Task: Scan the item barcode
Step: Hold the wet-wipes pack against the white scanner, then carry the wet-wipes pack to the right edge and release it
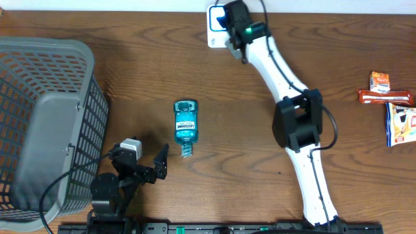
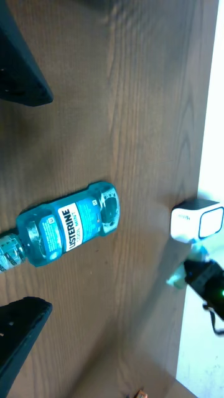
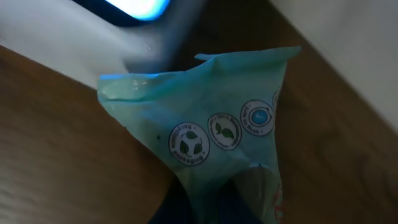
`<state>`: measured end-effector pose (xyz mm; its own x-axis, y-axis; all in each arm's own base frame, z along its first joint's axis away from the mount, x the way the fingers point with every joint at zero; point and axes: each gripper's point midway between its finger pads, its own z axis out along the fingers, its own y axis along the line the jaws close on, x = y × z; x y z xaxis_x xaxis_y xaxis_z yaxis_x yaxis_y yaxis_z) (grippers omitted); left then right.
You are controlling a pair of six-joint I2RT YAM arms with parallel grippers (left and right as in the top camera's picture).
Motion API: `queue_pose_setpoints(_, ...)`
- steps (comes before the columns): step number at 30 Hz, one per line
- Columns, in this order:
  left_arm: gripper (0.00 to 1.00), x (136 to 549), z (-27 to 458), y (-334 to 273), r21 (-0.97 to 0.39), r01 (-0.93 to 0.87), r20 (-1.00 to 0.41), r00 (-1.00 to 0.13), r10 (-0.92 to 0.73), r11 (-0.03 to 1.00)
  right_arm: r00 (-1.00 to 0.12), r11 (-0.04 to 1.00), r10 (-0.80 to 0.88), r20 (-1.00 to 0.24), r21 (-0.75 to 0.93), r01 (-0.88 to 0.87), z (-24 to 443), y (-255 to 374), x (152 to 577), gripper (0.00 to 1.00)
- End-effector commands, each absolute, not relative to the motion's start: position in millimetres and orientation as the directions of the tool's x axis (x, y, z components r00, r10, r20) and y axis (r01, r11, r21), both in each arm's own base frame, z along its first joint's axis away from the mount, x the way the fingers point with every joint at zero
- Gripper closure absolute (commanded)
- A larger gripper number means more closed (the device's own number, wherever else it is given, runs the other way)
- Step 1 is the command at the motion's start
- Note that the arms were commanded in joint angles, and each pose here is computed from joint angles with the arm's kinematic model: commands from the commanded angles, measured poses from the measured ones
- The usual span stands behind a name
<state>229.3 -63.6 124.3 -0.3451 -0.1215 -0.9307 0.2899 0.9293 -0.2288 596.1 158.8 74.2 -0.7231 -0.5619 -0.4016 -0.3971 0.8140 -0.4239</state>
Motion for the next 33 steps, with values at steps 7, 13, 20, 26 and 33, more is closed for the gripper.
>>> queue_pose_setpoints(7, 0.02, 226, 111, -65, -0.241, 0.288, -0.915, -0.385, -0.119, 0.927, -0.818, 0.951, -0.243, -0.521, -0.295, -0.094, 162, 21, 594, 0.99)
queue_pose_setpoints(13, 0.02, 226, 111, -65, -0.241, 0.288, -0.915, -0.385, -0.119, 0.927, -0.897, 0.966, -0.039, -0.440, -0.247, 0.079, 108, -81, 578, 0.99)
queue_pose_setpoints(20, 0.02, 226, 111, -65, -0.241, 0.288, -0.915, -0.385, -0.119, 0.927, -0.927, 0.931, 0.116, -0.358, -0.285, 0.227, 47, -171, 540, 0.99)
queue_pose_setpoints(26, 0.02, 226, 111, -65, -0.241, 0.288, -0.915, -0.385, -0.119, 0.927, -0.868, 0.842, 0.322, -0.377, -0.306, 0.445, 42, -255, 503, 0.99)
queue_pose_setpoints(33, 0.02, 226, 111, -65, -0.241, 0.288, -0.915, -0.385, -0.119, 0.927, -0.805, 0.868, 0.433, -0.406, -0.053, 0.494, 51, -272, 501, 0.27)
